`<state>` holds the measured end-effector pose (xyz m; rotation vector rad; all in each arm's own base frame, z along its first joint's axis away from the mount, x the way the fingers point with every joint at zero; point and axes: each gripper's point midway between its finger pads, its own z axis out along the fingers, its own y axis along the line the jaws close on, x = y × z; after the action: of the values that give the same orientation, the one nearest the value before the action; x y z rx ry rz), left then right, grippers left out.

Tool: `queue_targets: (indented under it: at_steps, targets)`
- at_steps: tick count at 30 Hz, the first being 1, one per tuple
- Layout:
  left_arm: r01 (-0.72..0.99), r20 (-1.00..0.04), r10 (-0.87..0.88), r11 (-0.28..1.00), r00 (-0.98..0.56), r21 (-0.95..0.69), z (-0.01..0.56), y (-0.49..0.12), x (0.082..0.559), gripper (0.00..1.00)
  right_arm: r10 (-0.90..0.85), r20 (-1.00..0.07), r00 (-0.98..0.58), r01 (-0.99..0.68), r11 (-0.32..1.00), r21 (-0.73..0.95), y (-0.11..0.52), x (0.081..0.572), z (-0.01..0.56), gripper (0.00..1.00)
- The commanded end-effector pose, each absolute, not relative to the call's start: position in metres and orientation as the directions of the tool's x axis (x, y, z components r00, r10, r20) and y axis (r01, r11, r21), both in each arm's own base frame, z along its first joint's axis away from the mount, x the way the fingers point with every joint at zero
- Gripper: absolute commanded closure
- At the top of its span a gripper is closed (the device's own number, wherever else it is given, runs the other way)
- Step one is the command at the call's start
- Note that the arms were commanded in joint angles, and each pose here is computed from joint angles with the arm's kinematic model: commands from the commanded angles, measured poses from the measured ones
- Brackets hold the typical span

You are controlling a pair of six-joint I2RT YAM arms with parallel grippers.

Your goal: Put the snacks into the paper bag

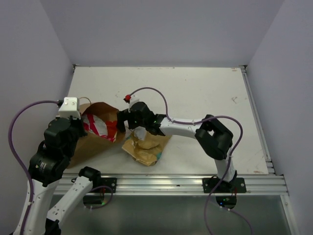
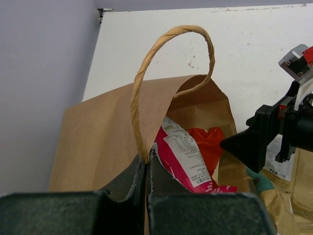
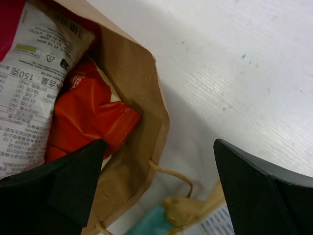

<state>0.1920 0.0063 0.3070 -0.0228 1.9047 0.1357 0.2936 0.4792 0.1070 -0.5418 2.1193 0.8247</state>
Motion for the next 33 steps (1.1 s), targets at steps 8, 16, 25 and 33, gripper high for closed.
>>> queue_targets:
  at_steps: [8,16,25,33]
  targets:
    - [-0.076,-0.988,-0.012,0.997,-0.157,0.0,0.359,0.001,0.198,1.0,-0.052,-0.785,-0.618,-0.658,0.581,0.479,0.524,0.311,0.116,0.37]
    - [-0.067,-0.987,-0.013,0.998,-0.16,-0.002,0.357,-0.001,0.2,1.0,-0.074,-0.791,-0.608,-0.685,0.552,0.475,0.514,0.306,0.136,1.0]
    - [-0.011,-0.986,-0.036,0.999,-0.165,-0.035,0.353,-0.015,0.206,1.0,-0.11,-0.895,-0.432,-0.75,0.595,0.289,0.463,0.301,0.289,1.0]
    - [0.002,-0.988,-0.063,0.998,-0.138,-0.064,0.363,-0.02,0.211,1.0,-0.059,-0.935,-0.35,-0.755,0.608,0.244,0.434,0.292,0.385,1.0]
